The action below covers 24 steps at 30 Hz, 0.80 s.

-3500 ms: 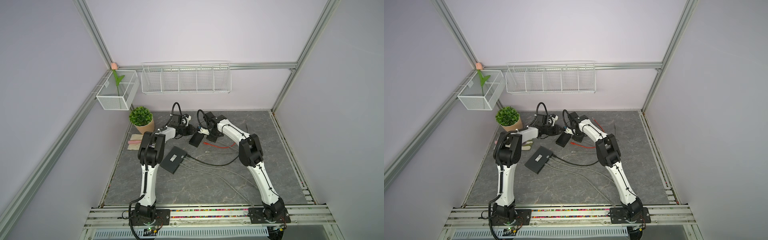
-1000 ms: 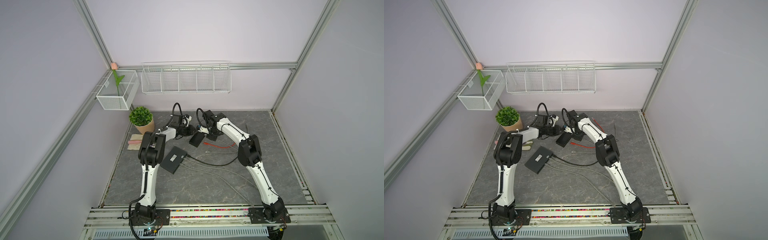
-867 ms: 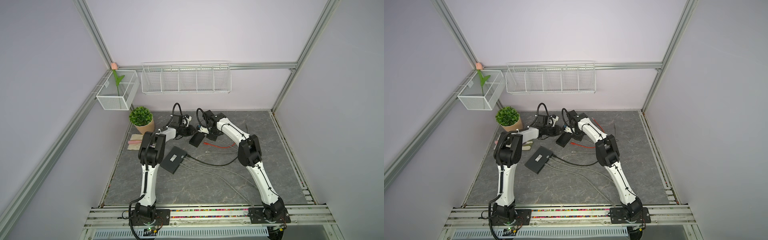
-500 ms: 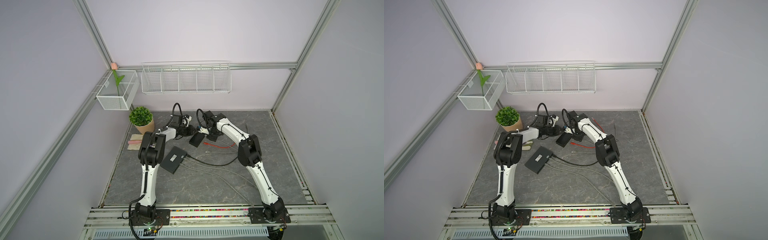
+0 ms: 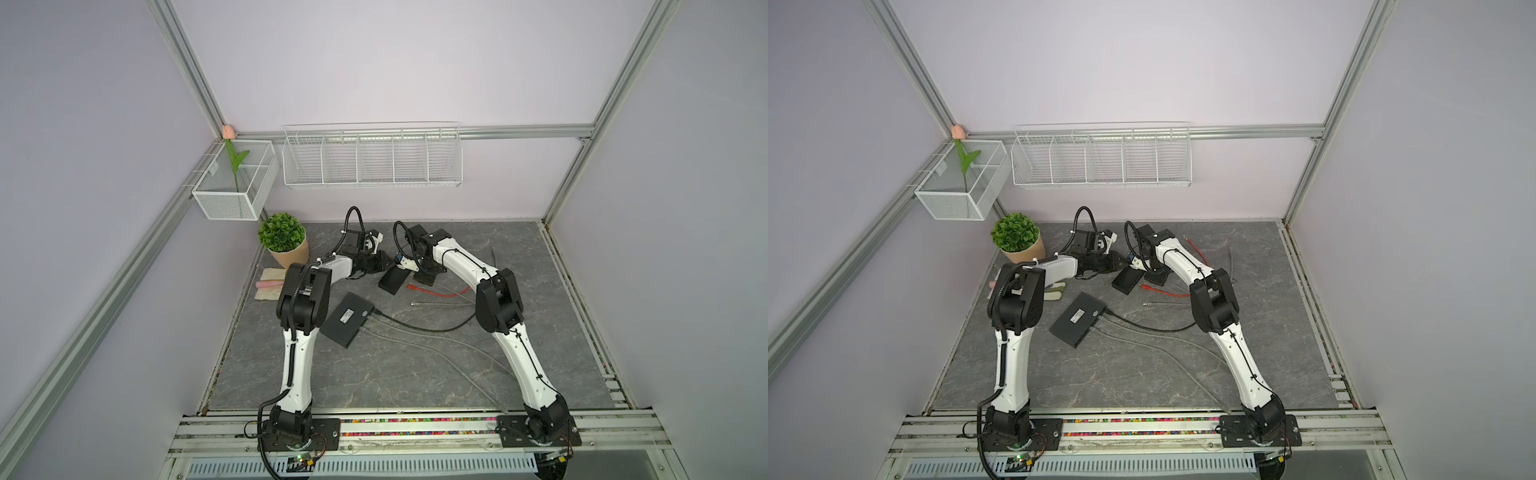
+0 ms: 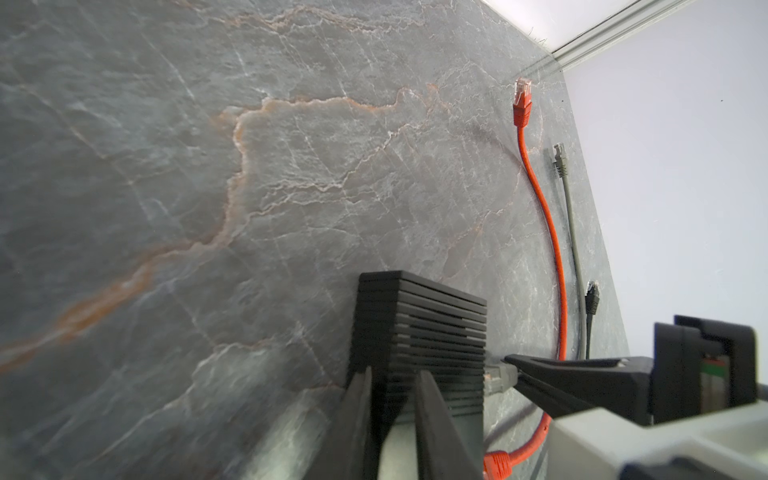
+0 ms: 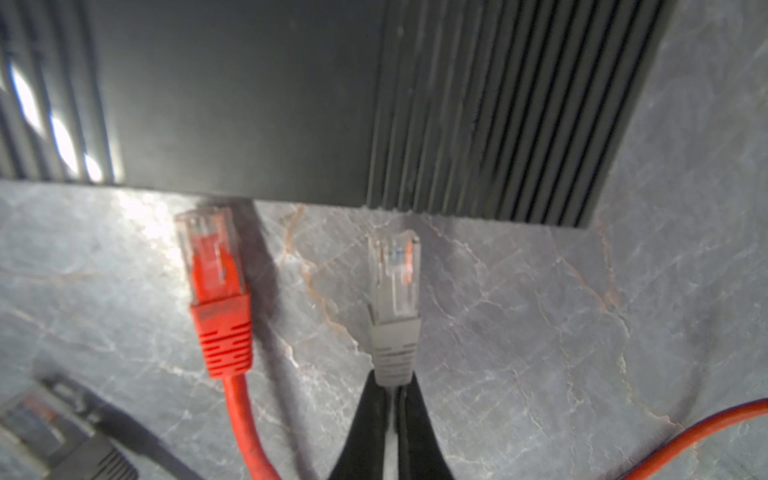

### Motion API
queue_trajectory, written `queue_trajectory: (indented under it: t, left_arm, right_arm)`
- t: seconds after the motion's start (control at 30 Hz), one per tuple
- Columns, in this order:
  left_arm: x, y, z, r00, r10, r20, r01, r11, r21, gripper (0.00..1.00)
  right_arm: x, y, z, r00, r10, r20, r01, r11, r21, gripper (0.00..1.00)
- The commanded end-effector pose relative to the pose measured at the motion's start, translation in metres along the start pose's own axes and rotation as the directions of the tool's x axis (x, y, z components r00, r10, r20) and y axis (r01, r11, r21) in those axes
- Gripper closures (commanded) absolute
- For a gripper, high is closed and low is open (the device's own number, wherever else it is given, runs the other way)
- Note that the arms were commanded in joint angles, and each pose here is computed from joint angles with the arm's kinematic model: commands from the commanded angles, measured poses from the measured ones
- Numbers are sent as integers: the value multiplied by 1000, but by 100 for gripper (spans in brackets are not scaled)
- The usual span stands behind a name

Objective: Insert the plug into the switch port

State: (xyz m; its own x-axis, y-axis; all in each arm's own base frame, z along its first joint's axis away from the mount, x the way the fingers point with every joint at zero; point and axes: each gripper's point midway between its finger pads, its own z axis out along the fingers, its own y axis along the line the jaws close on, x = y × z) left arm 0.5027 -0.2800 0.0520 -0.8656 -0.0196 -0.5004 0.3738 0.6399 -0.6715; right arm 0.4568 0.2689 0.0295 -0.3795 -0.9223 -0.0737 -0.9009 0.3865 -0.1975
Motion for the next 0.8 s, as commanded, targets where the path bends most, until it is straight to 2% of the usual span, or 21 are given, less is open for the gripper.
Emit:
queue_trajectory:
  t: [0.0, 0.77]
  left_arm:
    - [4, 5, 2, 1000, -7, -3, 7, 1000, -7, 79]
    - [5, 2, 4, 1000, -2, -5, 2, 1000, -6, 79]
  right_arm:
    - [-4, 2, 1, 1000, 14, 13, -14, 1000, -8, 94]
    - [-5, 1, 3, 1000, 16, 8, -16, 1000, -15, 94]
